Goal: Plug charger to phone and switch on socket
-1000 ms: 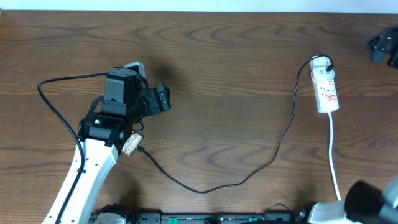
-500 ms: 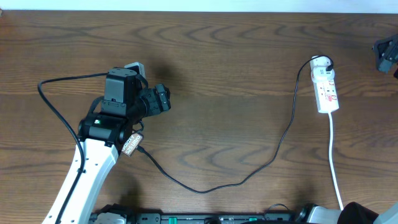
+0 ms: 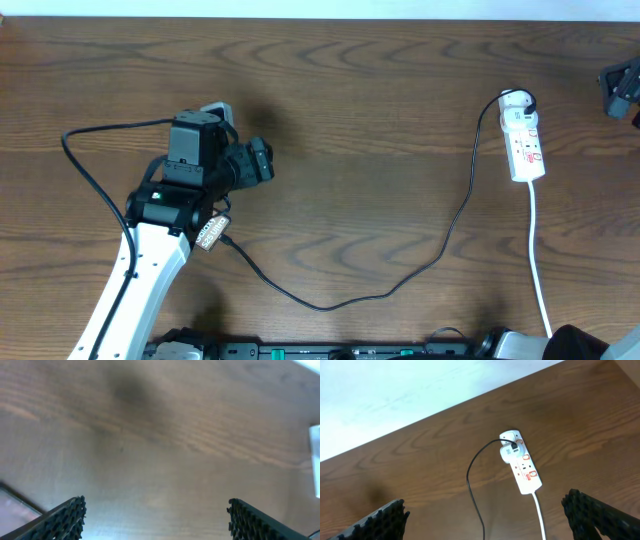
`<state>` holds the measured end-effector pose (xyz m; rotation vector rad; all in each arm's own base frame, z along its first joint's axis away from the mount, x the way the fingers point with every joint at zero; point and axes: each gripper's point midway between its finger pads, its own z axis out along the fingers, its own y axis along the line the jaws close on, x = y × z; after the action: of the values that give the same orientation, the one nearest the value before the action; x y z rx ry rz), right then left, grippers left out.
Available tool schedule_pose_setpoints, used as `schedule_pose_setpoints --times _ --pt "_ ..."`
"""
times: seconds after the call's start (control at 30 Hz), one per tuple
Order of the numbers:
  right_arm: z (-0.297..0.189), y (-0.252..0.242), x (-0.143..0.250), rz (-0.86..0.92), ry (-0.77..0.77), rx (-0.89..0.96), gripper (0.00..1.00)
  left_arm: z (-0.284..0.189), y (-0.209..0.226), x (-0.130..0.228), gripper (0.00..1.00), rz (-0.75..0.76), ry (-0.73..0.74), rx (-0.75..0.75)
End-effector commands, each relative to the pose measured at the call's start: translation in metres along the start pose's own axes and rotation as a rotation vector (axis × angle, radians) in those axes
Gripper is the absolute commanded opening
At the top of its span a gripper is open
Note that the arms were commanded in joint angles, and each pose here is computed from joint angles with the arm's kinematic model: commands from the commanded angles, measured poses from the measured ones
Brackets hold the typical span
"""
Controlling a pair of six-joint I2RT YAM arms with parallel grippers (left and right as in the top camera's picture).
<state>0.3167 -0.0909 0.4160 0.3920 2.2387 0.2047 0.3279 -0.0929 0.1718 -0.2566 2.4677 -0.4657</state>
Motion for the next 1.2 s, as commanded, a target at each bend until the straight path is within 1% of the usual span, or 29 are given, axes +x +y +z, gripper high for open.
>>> schedule_pose_setpoints --times 0.0,0.17,0.3,0.43,0.53,0.57,0.67,0.7,0.77,0.97,1.17 --pt "-0.003 0.002 0.0 0.004 -0.005 -0.002 0.99 -0.006 0.002 -0.004 0.89 0.016 -0.017 -0.025" --pt "-0.002 0.002 0.0 0.005 -0.004 -0.001 0.99 -0.012 0.008 0.003 0.89 0.025 -0.045 -0.045" --pt "-0.002 0.002 0.0 0.005 -0.004 -0.002 0.99 -0.023 0.014 0.002 0.89 0.038 -0.147 -0.057" --pt "-0.002 0.002 0.0 0.005 -0.003 -0.002 0.99 -0.039 0.02 -0.008 0.89 0.05 -0.367 -0.033" --pt "-0.002 0.002 0.0 0.005 -0.004 -0.002 0.99 -0.056 0.014 -0.015 0.89 0.145 -0.554 0.035" --pt "-0.002 0.002 0.0 0.005 -0.003 -0.002 0.99 -0.065 0.012 -0.017 0.89 0.191 -0.637 0.059" --pt "-0.002 0.002 0.0 0.005 -0.003 -0.002 0.99 -0.088 0.009 -0.017 0.89 0.294 -0.825 0.093" --pt "-0.002 0.002 0.0 0.005 -0.004 -0.002 0.99 -0.095 0.01 -0.014 0.89 0.323 -0.881 0.097" --pt "-0.002 0.002 0.0 0.005 -0.004 -0.002 0.99 -0.102 0.017 -0.009 0.89 0.335 -0.946 0.093" --pt "-0.002 0.002 0.0 0.005 -0.003 -0.002 0.99 -0.099 0.049 0.007 0.89 0.313 -1.008 0.056" --pt "-0.002 0.002 0.0 0.005 -0.003 -0.002 0.99 -0.092 0.07 0.018 0.89 0.301 -1.024 0.028"
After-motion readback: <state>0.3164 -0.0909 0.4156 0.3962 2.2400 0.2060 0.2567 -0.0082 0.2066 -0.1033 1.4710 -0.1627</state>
